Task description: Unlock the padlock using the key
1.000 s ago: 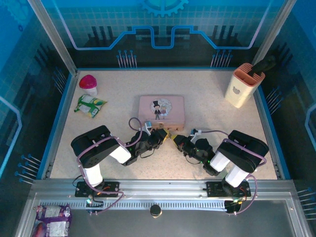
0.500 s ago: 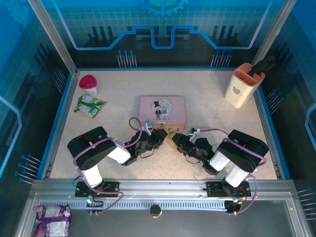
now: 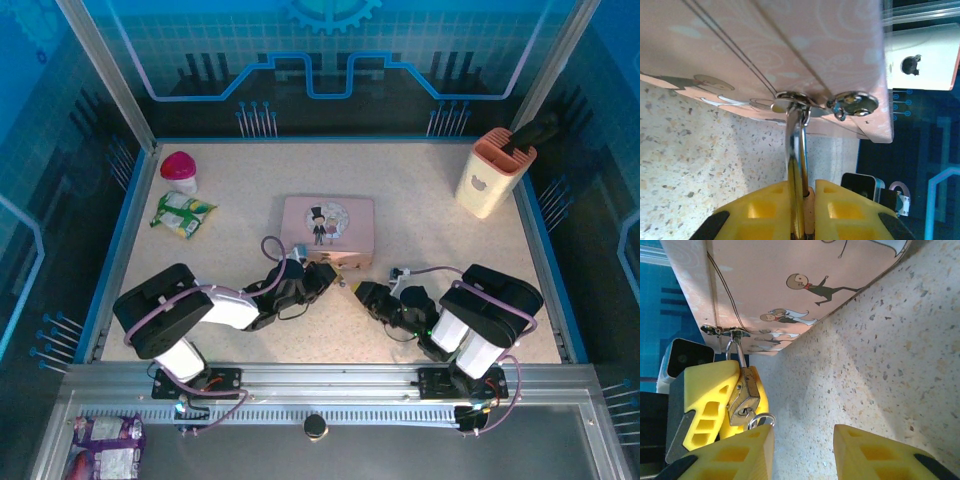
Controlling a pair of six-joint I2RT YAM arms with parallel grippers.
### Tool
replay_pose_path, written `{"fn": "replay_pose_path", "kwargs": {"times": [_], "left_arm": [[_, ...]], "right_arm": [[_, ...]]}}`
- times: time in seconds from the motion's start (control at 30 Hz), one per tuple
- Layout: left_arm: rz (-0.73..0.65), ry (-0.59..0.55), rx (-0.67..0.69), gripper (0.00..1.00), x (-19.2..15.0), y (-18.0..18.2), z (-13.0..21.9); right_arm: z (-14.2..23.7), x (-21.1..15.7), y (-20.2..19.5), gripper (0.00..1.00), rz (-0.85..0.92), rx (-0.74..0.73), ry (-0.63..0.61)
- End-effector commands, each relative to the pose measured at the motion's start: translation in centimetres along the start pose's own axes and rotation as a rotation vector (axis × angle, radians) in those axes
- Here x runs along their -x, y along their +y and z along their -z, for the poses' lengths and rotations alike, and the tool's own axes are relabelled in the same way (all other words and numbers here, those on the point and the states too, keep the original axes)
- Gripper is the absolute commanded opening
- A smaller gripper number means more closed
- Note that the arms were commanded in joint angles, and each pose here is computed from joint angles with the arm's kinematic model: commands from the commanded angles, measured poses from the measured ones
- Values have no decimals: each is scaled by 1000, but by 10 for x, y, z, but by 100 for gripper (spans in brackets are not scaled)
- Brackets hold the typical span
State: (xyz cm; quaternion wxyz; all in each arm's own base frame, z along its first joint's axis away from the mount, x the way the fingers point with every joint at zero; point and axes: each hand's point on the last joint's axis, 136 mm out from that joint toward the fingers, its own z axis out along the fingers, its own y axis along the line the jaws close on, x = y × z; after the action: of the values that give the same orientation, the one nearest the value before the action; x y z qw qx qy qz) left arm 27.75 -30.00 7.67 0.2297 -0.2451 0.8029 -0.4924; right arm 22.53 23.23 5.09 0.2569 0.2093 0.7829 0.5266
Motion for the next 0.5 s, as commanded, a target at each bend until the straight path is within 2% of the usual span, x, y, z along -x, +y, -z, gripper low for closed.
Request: {"fn": "replay_pose_path", "kwargs": {"times": [0.0,0.27,0.33,0.47], "left_arm": [[-63,-28,-66,0,11,-33,2],[-80,-22,-1,0,11,-21,1],[-83,-21,9,0,11,-20,1],[-83,-23,14,0,13,-20,2]], "right_arm": [[2,2,-6,37,49,-22,-2],[6,2,-11,37,173,-135,29],[11,6,-8,38,260,-198,33],[33,26,3,37,577,-358,-37]]}}
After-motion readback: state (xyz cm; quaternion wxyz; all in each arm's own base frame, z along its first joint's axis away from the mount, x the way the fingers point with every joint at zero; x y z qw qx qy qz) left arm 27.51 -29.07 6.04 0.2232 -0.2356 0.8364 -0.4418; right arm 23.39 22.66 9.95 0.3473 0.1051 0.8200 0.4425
